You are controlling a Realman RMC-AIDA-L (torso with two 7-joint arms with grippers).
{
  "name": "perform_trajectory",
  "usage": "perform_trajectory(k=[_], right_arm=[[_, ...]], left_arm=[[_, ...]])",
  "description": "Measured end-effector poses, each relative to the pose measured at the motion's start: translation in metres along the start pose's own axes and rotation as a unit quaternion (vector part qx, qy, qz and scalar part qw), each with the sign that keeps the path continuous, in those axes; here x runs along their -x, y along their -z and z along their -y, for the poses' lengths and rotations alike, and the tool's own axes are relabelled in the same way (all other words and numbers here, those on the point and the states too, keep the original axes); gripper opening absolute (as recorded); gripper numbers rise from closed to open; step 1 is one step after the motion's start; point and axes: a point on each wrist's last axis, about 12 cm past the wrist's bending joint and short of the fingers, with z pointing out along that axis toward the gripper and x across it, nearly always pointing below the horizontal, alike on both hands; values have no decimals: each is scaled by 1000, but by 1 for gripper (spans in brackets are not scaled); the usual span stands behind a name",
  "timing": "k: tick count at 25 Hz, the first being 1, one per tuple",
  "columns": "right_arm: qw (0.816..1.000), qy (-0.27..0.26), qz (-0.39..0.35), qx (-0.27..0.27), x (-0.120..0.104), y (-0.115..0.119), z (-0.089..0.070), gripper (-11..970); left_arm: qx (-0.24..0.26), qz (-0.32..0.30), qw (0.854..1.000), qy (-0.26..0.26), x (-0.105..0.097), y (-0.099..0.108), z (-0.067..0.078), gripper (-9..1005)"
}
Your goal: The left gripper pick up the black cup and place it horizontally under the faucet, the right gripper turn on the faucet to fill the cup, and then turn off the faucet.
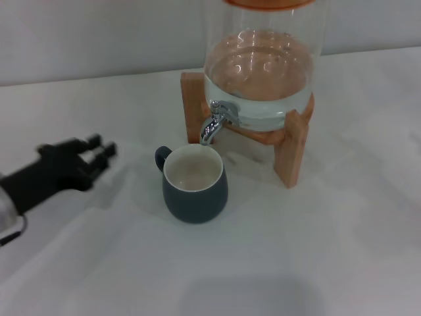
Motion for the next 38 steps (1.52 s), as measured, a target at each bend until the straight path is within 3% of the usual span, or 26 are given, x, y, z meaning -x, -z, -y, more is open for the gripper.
perform_trajectory(k=[9, 15, 16, 20, 26, 38], right_arm=[[1000, -9, -21, 0, -8, 5, -2, 718], [997, -10, -59, 50, -14, 10, -16, 718], [996, -10, -66, 60, -15, 9, -19, 717], [985, -26, -113, 128, -23, -2, -38, 715], [960, -27, -161, 228, -27, -44, -73, 711], [963, 29, -157, 219, -21, -104, -135, 704]], left_arm=[[84, 158, 984, 26, 11, 46, -10, 375], [131, 203, 969, 55, 8, 62, -17, 380], [135, 207, 967, 61, 7, 63, -18, 424], [144, 208, 965, 69, 5, 64, -20, 601], [159, 216, 960, 77, 6, 65, -28, 832], [180, 221, 955, 81, 3, 67, -33, 881]])
